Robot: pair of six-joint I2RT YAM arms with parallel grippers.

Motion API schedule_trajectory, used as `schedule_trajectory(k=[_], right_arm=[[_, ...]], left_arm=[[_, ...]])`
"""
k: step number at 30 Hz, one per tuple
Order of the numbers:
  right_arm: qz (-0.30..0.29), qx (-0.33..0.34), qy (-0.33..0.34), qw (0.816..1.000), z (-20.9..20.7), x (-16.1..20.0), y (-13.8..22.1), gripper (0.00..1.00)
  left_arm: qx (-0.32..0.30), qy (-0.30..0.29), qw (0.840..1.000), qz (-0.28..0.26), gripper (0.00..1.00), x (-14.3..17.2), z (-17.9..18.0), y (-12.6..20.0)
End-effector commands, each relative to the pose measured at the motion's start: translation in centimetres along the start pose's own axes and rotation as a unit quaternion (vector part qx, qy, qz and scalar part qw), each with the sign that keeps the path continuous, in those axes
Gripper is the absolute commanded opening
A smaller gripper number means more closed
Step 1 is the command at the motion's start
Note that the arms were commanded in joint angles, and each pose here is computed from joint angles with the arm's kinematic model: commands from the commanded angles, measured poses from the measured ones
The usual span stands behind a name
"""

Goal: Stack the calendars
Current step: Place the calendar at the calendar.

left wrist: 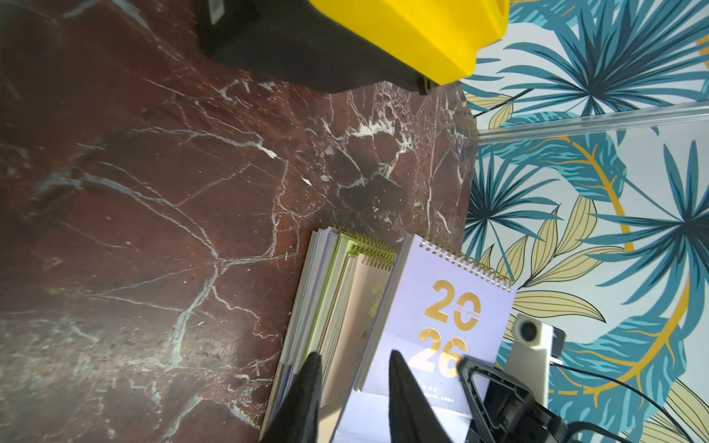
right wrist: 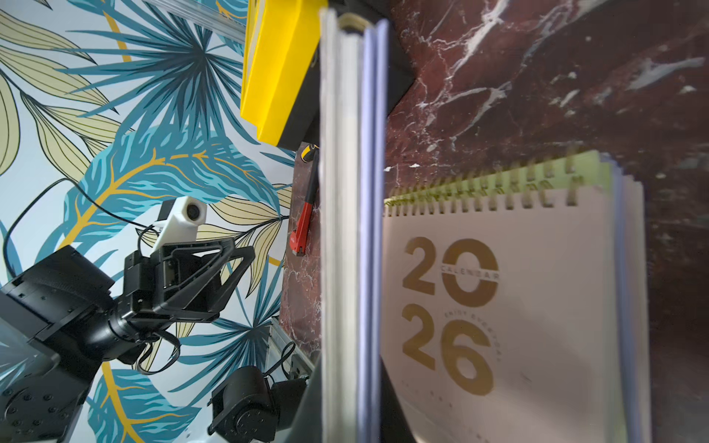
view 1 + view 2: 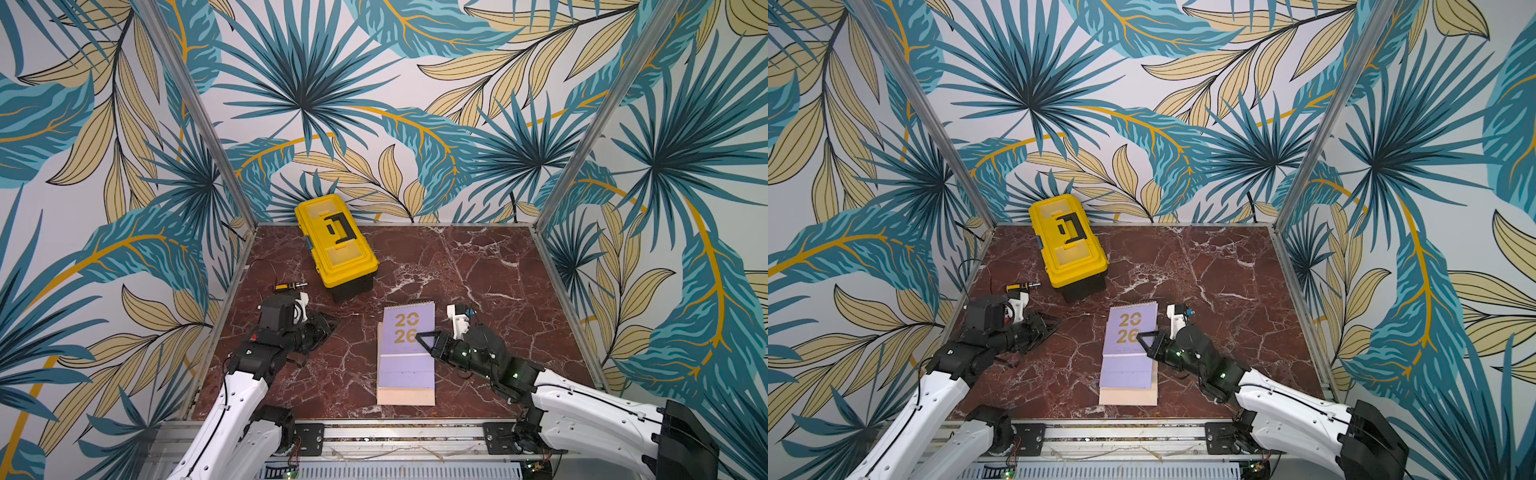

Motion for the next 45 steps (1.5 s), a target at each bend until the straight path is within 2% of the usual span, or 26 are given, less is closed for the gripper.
schedule_trajectory(k=[1,6,9,12,18,22,30,33,45], right_arm=[[-0.023,-0.046,0.000,0.999,0.9,-0.6,1.2,0.00],[-0.024,-0.036,-0.001,0.999,-0.1,-0.4,2.3,0.00],[-0.021,-0.058,-0.006,0.998,-0.5,0.0,2.8,0.00],[-0.005,-0.073,-0.004,0.997,-0.9,0.7,3.0,0.00],[0.038,-0.094,0.005,0.995,-0.7,1.5,2.2,0.00],[0.041,-0.103,-0.004,0.994,-1.2,1.8,1.3,0.00],[0.038,-0.127,-0.025,0.991,-1.4,2.0,0.1,0.00],[0.015,-0.132,-0.040,0.990,-2.0,1.3,0.2,0.00],[0.026,-0.128,-0.041,0.991,-2.2,1.4,-0.2,0.00]], left_arm=[[0.017,-0.012,1.000,0.005,0.32,0.5,-0.9,-1.1],[0.053,-0.037,0.997,0.049,0.33,1.8,-1.9,-4.2],[0.062,-0.057,0.994,0.069,0.40,2.6,-2.4,-5.5],[0.067,-0.069,0.991,0.088,0.42,3.3,-2.6,-6.4],[0.072,-0.064,0.991,0.088,0.51,4.0,-1.8,-6.6],[0.070,-0.060,0.991,0.100,0.54,4.4,-1.3,-6.7],[0.057,-0.054,0.991,0.111,0.56,4.7,-0.3,-7.2],[0.055,-0.055,0.990,0.115,0.56,4.7,-0.3,-7.4],[0.052,-0.053,0.990,0.123,0.57,4.8,-0.1,-8.1]])
Point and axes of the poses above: each gripper's point midway between its finger pads, its own y axis back along the fingers, its own z axis along the line the jaws close on, x = y × z, the point moved 8 cm from there along y, back along the fingers, and after that the axes turned 4 degrees about y, right-handed, at the moved point
